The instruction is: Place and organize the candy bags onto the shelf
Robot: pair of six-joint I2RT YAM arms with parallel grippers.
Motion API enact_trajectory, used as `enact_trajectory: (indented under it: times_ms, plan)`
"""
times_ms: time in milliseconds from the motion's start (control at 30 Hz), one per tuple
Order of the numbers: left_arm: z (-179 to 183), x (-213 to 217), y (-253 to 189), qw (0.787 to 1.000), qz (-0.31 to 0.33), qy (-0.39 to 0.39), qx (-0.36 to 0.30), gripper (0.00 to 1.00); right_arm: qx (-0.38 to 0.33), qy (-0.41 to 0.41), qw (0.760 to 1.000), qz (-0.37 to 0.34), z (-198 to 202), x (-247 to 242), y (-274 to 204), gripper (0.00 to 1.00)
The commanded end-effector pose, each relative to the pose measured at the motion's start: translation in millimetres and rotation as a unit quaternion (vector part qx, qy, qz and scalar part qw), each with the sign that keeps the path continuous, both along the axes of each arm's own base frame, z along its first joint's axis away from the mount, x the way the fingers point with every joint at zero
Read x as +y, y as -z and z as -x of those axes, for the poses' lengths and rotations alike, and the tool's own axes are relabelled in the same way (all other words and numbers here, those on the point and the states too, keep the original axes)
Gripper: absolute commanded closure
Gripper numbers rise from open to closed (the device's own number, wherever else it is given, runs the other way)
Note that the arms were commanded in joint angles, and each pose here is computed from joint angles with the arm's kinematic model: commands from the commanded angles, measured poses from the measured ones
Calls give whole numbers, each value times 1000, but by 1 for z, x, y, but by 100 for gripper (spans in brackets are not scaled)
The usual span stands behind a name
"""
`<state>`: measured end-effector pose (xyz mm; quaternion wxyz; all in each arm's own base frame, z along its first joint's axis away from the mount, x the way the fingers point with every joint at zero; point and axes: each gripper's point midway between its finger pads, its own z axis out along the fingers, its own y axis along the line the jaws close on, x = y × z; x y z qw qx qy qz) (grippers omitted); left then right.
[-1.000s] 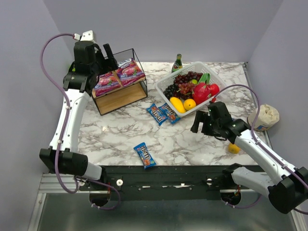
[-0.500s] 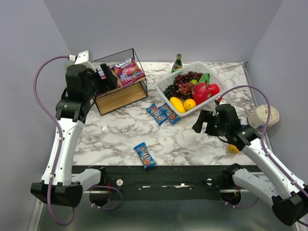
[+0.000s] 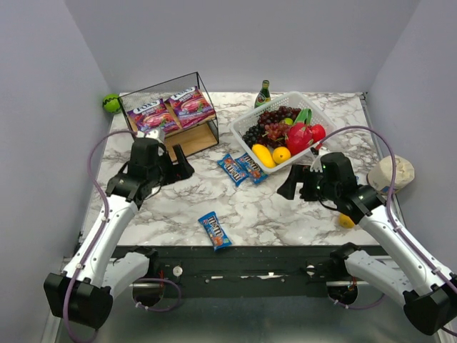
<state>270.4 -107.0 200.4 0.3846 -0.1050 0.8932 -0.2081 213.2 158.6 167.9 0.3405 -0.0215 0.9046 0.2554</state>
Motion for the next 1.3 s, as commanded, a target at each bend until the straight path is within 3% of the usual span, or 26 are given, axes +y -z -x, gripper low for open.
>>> enact_trajectory:
  times_ms: [0,133,400,633,867,967,1200,1267]
  plan:
    - [31,-25,40,998,36,3,56,3,8,-23,1000,-19,2,10,6,0]
    - [52,-45,72,994,56,11,96,6,18,-20,1000,-15,3,8,15,1]
    - [88,-74,128,980,76,48,176,32,32,-15,999,-18,8,8,26,1]
    - [97,-72,159,974,61,42,216,34,34,-7,999,-16,9,5,31,1]
    - [96,-73,179,970,55,30,236,47,36,4,999,-9,9,1,35,1]
    - [92,-66,181,972,34,16,234,59,37,7,999,-6,8,0,36,1]
    - [74,-57,178,976,-8,-4,216,97,32,10,999,0,5,-1,35,1]
    - [68,-58,175,978,-14,-2,208,100,33,10,999,4,3,-2,36,1]
